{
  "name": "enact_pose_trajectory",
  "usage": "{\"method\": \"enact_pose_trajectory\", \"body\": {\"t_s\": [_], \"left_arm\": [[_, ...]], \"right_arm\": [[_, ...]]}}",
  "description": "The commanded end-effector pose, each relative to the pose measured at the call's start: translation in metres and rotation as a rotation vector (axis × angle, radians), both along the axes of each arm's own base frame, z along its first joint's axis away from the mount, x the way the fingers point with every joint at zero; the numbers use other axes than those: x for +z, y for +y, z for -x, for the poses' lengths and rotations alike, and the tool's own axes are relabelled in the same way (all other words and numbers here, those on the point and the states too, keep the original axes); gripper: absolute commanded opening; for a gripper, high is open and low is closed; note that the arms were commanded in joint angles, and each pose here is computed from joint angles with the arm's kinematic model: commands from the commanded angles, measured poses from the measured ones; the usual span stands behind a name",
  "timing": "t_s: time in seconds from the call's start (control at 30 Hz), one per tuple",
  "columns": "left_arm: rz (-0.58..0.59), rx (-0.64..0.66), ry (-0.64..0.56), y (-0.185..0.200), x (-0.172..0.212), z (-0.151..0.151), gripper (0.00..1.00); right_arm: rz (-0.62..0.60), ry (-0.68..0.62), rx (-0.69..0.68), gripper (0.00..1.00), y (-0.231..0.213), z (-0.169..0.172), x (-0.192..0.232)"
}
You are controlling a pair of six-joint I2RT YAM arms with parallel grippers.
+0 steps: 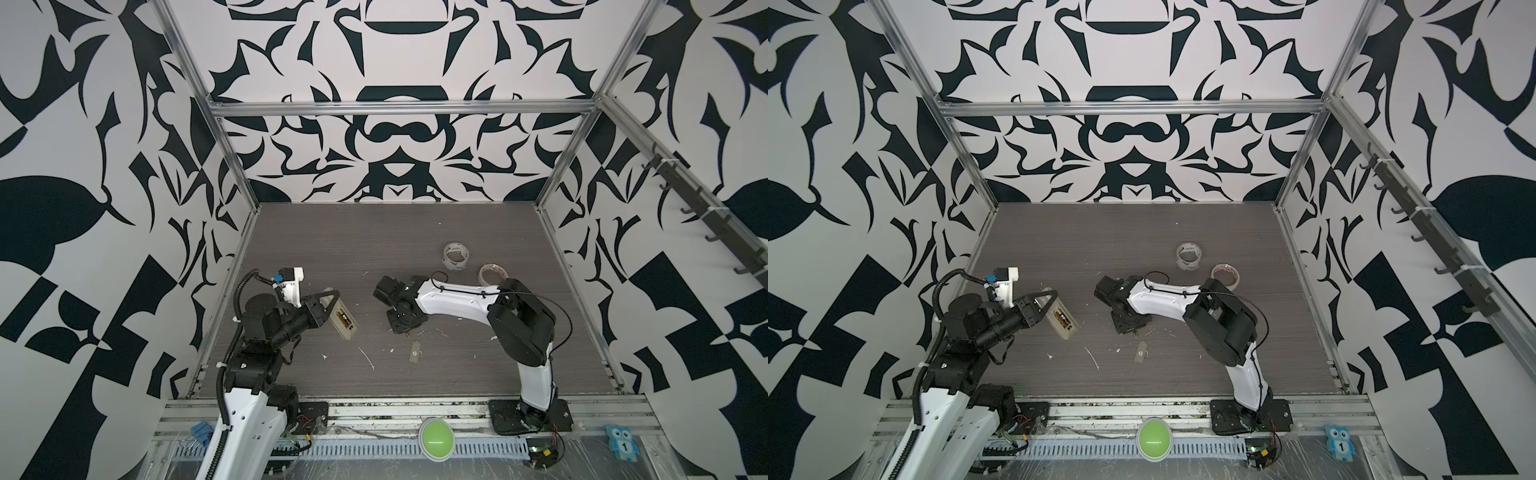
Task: Load the batteries into the remote control
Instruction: 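Lift the battery with the right gripper and carry it toward the remote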
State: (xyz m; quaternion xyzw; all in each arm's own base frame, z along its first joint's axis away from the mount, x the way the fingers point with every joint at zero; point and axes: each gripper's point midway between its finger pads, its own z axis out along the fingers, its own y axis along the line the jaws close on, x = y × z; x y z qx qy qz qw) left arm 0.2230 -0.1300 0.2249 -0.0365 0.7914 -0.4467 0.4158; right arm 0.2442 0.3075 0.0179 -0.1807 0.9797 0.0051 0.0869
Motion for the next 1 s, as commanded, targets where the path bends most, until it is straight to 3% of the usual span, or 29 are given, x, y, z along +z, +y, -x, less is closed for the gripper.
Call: {"method": "enact_pose_trajectory", "body": {"t_s": [0.0, 0.27, 0.97], "left_arm": [[0.005, -0.001, -0.054, 0.000, 0.014, 0.000, 0.00], [0.002, 0.005, -0.065, 0.001, 0.014, 0.000, 0.00], [0.002, -0.004, -0.053, 0.000, 0.011, -0.002, 0.00]], "right_arm": [[0.023, 0.054, 0.035, 0.26, -0.007, 0.013, -0.011], [0.002, 0.059, 0.047, 0.38, -0.003, 0.020, -0.008], [0.012, 0.071, 0.030, 0.38, -0.013, 0.046, -0.009]]}}
